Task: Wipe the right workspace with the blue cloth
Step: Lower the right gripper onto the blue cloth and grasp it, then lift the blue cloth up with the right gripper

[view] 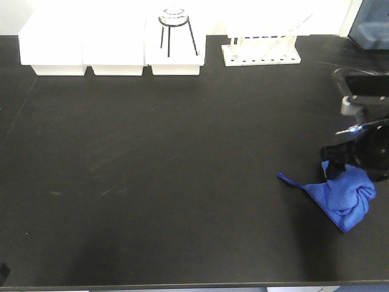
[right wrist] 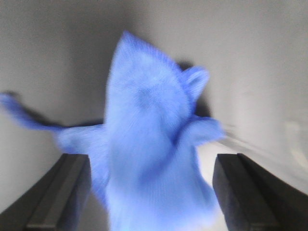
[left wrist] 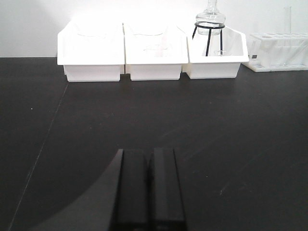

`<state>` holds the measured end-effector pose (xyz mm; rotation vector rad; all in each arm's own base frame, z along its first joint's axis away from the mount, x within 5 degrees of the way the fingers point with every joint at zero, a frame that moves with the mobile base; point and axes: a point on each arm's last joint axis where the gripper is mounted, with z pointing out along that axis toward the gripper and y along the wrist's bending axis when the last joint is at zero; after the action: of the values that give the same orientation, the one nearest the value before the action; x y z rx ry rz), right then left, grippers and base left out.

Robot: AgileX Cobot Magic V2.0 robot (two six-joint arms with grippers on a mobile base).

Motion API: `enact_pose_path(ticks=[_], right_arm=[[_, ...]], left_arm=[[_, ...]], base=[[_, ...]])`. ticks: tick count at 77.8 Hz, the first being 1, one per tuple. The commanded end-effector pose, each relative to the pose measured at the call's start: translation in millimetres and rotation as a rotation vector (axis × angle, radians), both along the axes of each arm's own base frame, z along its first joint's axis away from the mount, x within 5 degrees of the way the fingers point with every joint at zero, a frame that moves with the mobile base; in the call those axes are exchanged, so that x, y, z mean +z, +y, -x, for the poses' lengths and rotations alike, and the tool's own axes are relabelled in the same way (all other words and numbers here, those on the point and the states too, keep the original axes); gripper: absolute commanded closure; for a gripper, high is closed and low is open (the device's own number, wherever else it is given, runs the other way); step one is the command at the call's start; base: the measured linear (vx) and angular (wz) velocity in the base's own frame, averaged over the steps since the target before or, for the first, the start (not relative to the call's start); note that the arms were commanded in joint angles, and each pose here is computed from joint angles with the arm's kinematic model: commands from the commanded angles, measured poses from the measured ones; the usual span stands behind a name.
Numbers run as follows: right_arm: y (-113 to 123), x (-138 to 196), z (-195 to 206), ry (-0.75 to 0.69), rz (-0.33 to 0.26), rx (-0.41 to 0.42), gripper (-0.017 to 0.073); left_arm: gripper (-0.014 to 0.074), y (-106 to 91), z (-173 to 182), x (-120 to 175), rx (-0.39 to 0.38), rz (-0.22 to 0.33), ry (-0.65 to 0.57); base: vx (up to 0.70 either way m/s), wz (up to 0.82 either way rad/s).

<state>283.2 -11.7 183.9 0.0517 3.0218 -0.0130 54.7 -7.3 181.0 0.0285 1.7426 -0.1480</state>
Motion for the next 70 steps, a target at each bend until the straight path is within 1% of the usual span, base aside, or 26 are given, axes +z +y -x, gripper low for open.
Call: enact_pose_path(ticks=[1,9,15,18,19,22,23,24,26,27,38,46,55,64,70], right_arm=[[-3,7,-10,-0.064,0.02,0.018,-0.0002],[-5,-2,-13,-0.048,0.033,0.024,0.002],[-5,-4,-15,-0.052,0.032,0.018,0.0096],[-5,-4,-15,-0.055,0.032,0.018,0.0171],[-5,-1,-15,-0.07,0.033,0.018,0.0319],[-5,2,-14,-0.079,0.033,0.018,0.0428],[-5,3,-14,-0.084,0.034,0.018,0.0447],[-5,4,-14,-0.088,0.034,0.018,0.0501],[-5,6,-13,-0.095,0.034,0.018,0.0537],[-4,8,-13,-0.101,0.035,0.018,0.0573],[-4,32,-7,-0.184,0.036,0.015,0.057],[-3,59,3,-0.285,0.037,0.022,0.0568],[0,97,21,-0.442,0.03,0.045,0.0568],[5,138,47,-0.627,0.025,0.1,0.0567],[7,160,65,-0.736,0.03,0.13,0.0567]], left_arm=[[0.06,0.9,1,16,0.011,0.016,-0.113],[0.06,0.9,1,16,0.011,0.016,-0.113],[0.06,0.9,1,16,0.011,0.016,-0.113],[0.06,0.9,1,16,0.011,0.016,-0.113],[0.06,0.9,1,16,0.011,0.016,-0.113],[0.06,0.9,1,16,0.011,0.016,-0.113],[0.06,0.9,1,16,0.011,0.016,-0.113],[0.06,0.9,1,16,0.011,0.016,-0.113],[0.06,0.9,1,16,0.011,0.016,-0.113],[0.06,0.9,1,16,0.011,0.016,-0.113],[0.06,0.9,1,16,0.011,0.016,-0.113],[0.06,0.9,1,16,0.011,0.016,-0.113],[0.06,0.9,1,16,0.011,0.016,-0.113],[0.06,0.9,1,16,0.011,0.016,-0.113],[0.06,0.9,1,16,0.011,0.016,-0.113]], base=[[0.0,0.0],[0.0,0.0],[0.0,0.0],[0.0,0.0],[0.0,0.0],[0.0,0.0],[0.0,0.0],[0.0,0.0],[0.0,0.0],[0.0,0.0],[0.0,0.0],[0.0,0.0],[0.0,0.0],[0.0,0.0],[0.0,0.0]])
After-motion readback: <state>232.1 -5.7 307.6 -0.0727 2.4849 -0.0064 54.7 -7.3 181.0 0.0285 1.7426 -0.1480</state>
